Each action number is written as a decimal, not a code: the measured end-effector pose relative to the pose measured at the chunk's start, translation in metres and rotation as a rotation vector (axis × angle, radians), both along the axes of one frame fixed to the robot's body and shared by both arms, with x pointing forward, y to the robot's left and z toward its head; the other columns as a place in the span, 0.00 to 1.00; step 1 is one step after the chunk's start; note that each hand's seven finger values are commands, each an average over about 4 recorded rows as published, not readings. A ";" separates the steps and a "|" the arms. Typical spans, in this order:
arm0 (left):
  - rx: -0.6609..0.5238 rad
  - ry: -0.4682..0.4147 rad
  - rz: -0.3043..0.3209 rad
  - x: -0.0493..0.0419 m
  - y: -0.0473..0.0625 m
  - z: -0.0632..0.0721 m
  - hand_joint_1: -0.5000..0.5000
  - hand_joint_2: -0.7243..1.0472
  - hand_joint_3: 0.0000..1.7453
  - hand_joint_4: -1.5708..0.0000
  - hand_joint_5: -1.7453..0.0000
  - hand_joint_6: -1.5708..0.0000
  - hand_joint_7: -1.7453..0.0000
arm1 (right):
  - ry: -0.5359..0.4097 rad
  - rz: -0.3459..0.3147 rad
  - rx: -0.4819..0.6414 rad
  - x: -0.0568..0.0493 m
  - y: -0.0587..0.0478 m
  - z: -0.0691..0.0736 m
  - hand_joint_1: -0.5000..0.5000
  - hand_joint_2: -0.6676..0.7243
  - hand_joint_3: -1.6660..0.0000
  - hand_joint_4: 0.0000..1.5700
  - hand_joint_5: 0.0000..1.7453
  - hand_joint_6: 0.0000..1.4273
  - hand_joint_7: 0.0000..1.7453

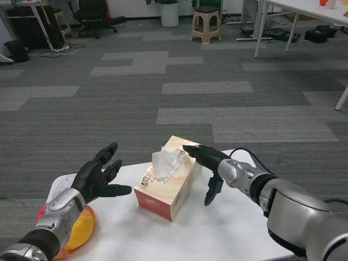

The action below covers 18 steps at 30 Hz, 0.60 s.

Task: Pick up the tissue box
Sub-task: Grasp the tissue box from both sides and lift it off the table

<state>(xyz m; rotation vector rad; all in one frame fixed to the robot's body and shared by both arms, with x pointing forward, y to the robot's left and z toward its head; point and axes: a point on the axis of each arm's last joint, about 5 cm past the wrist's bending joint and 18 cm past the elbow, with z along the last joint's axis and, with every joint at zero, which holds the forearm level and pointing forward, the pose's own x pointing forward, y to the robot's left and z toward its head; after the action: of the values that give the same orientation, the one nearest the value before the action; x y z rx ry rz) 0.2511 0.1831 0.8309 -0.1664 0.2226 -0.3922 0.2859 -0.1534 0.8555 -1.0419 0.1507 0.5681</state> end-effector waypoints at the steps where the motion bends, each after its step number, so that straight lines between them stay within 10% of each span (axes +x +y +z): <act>1: 0.010 0.014 -0.012 -0.0004 0.001 -0.001 1.00 0.95 0.05 1.00 1.00 1.00 1.00 | 0.001 0.001 0.000 0.000 0.000 0.000 0.25 0.50 0.81 0.00 0.00 0.00 0.00; 8: 0.139 0.114 -0.147 -0.0003 0.006 -0.004 1.00 0.95 0.05 1.00 1.00 1.00 1.00 | 0.003 0.006 -0.004 0.000 0.000 0.000 0.25 0.50 0.81 0.00 0.00 0.00 0.00; 18: 0.237 0.178 -0.183 -0.0015 0.010 -0.009 1.00 0.95 0.05 1.00 1.00 1.00 1.00 | 0.004 0.008 -0.006 0.000 0.000 0.000 0.25 0.50 0.81 0.00 0.00 0.00 0.00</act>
<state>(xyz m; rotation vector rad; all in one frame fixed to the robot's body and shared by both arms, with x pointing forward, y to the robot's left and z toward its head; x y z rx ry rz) 0.2496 0.1935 0.8214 0.0537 0.4594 -0.5300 0.2855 -0.1529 0.8550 -1.0472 0.1517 0.5769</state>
